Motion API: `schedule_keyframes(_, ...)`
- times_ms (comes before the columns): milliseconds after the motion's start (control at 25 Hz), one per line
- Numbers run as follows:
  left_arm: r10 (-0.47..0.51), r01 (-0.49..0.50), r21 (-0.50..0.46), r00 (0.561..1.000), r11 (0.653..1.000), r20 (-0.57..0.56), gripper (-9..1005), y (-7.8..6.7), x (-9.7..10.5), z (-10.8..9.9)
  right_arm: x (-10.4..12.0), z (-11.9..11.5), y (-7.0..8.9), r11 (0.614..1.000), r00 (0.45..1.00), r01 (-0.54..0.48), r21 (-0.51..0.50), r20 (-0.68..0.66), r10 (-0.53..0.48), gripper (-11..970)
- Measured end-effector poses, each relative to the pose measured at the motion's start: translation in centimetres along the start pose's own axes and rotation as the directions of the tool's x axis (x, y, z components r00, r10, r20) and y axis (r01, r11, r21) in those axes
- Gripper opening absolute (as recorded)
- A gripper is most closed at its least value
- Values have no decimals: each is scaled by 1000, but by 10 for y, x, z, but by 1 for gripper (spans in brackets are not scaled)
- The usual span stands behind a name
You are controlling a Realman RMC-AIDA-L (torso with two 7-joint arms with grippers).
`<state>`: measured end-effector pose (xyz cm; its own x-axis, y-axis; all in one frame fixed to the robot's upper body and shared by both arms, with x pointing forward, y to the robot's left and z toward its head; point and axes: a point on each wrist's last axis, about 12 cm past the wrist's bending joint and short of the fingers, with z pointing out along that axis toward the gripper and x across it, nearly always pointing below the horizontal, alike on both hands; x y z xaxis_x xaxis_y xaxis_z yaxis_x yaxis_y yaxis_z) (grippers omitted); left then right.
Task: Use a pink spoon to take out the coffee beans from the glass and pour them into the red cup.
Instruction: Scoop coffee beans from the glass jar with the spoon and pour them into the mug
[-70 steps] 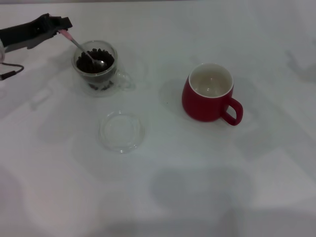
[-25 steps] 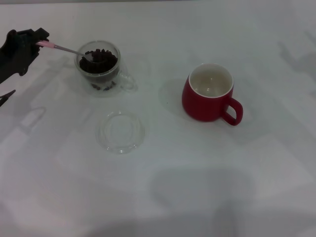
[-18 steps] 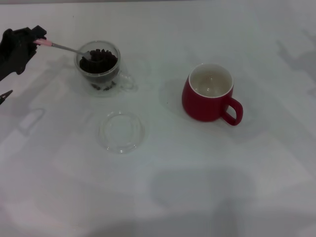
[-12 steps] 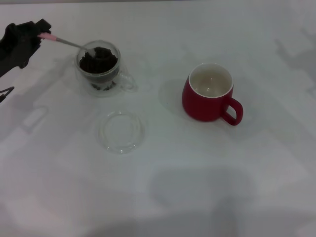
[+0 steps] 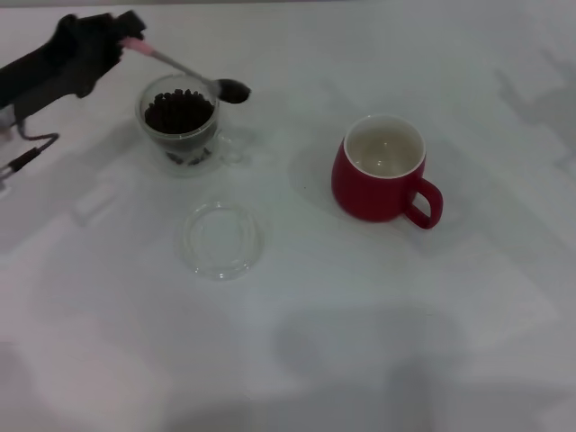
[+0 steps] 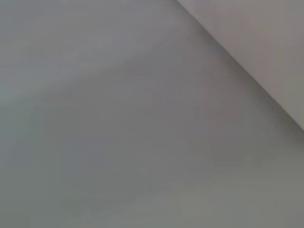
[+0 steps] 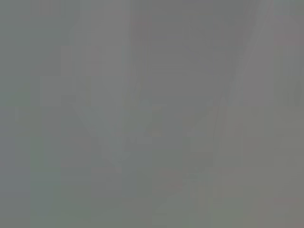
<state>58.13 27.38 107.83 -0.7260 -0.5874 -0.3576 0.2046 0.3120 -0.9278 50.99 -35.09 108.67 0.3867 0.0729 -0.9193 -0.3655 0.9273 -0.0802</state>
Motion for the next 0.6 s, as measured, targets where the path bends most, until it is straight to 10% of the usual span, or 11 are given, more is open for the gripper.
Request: schedule_keyframes(600, 84, -72, 63, 974, 995, -213, 127, -42, 1, 64, 1, -1, 1, 1000, 1000, -11, 8, 2, 11, 874)
